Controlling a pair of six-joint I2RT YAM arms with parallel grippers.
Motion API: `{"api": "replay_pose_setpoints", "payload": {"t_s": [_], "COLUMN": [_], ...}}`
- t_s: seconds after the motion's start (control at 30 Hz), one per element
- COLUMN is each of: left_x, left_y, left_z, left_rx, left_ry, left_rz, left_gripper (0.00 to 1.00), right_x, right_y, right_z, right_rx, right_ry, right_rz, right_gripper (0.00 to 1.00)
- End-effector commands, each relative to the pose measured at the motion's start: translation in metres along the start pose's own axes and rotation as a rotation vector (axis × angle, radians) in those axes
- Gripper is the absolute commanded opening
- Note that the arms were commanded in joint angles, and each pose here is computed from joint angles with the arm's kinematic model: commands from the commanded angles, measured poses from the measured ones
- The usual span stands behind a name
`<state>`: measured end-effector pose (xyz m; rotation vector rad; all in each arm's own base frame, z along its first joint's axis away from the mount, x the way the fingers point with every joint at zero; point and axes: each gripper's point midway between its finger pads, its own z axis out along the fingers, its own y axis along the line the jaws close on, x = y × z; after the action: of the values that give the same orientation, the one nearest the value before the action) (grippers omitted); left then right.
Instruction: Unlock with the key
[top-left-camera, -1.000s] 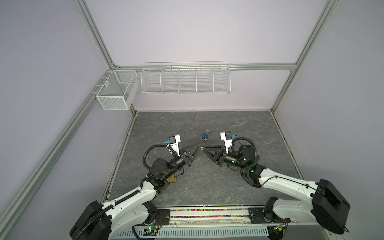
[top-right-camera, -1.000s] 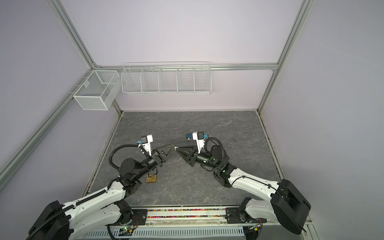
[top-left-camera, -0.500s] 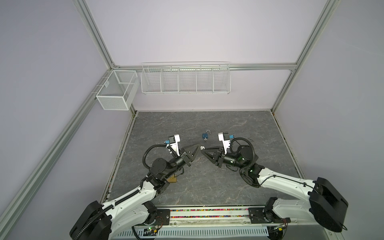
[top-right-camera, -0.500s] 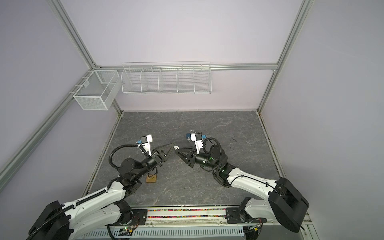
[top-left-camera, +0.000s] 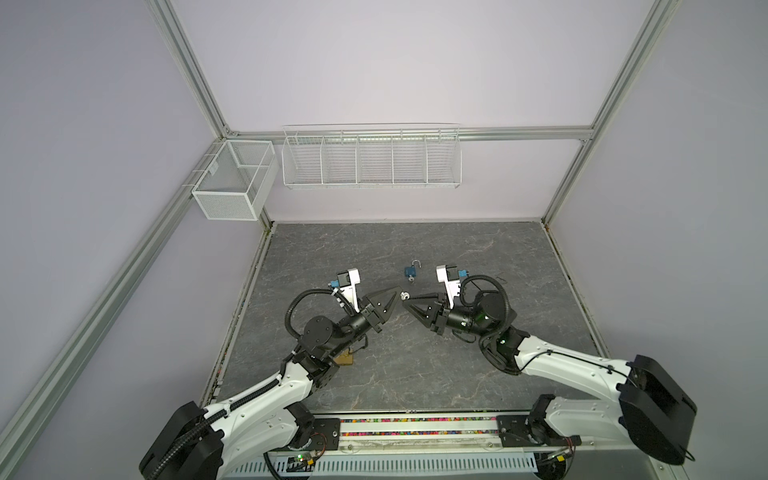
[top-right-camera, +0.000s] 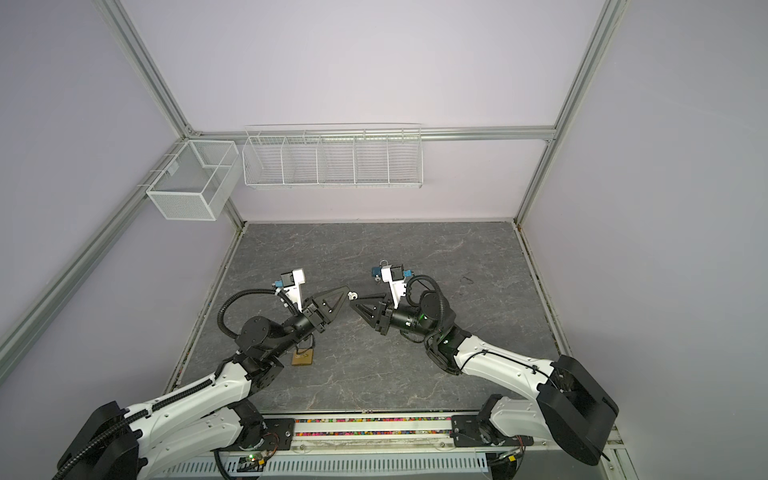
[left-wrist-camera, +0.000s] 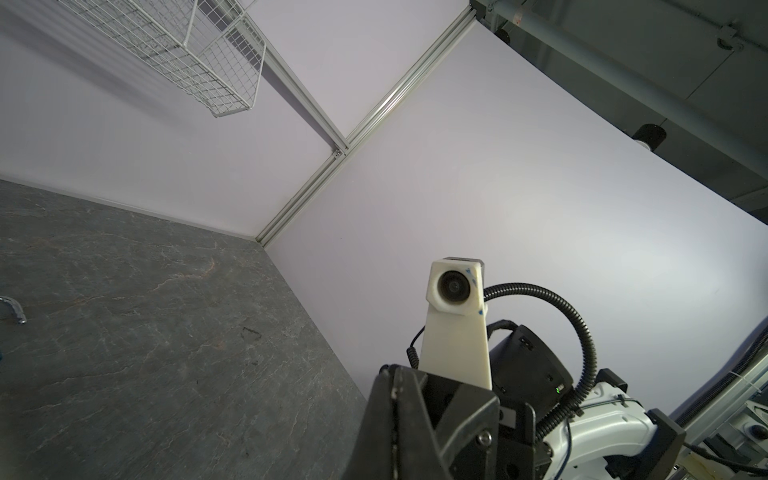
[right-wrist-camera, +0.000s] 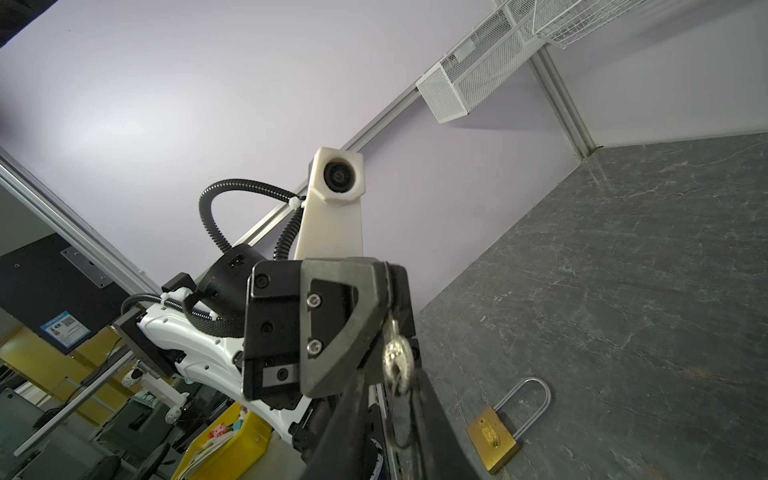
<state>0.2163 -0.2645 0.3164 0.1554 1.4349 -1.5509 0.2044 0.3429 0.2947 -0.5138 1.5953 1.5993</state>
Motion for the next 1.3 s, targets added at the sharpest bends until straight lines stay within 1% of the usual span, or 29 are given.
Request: {"api": "replay_pose_setpoints", "payload": {"t_s": [0.0, 0.07, 0.2, 0.43, 0.6, 0.9, 0.97, 1.03, 1.27], "left_x": [-0.013, -0.014, -0.014, -0.015, -0.015, -0.015, -0.015, -0.016, -0.017], "left_y": [-0.015, -0.016, -0.017, -0.018, -0.020, -0.021, -0.021, -0.022, -0.021], "left_z": [0.003, 0.003, 0.003, 0.003, 0.003, 0.003, 0.003, 0.003, 0.003], "left_rx": [0.041, 0.043, 0.045, 0.051, 0.059, 0.063, 0.063, 0.064, 0.058], "left_ry": [-0.033, -0.034, -0.035, -0.035, -0.030, -0.031, -0.033, -0.036, -0.042], "left_rz": [0.018, 0.018, 0.018, 0.020, 0.021, 0.022, 0.021, 0.024, 0.026], "left_gripper": [0.00, 0.00, 0.00, 0.00, 0.00, 0.00, 0.00, 0.00, 0.00], "right_x": [-0.016, -0.018, -0.020, -0.021, -0.023, -0.029, -0.028, -0.027, -0.025], "right_y": [0.014, 0.013, 0.015, 0.014, 0.012, 0.011, 0.011, 0.010, 0.012], "right_z": [-0.001, -0.001, -0.001, -0.001, -0.001, -0.003, -0.003, -0.002, 0.001], "right_rx": [-0.029, -0.026, -0.030, -0.025, -0.017, -0.023, -0.029, -0.028, -0.053], "right_ry": [-0.037, -0.042, -0.045, -0.048, -0.054, -0.072, -0.068, -0.066, -0.052], "right_rz": [-0.033, -0.035, -0.038, -0.038, -0.036, -0.026, -0.027, -0.021, -0.006], "right_gripper": [0.22, 0.24, 0.23, 0.18, 0.20, 0.20, 0.17, 0.16, 0.22]}}
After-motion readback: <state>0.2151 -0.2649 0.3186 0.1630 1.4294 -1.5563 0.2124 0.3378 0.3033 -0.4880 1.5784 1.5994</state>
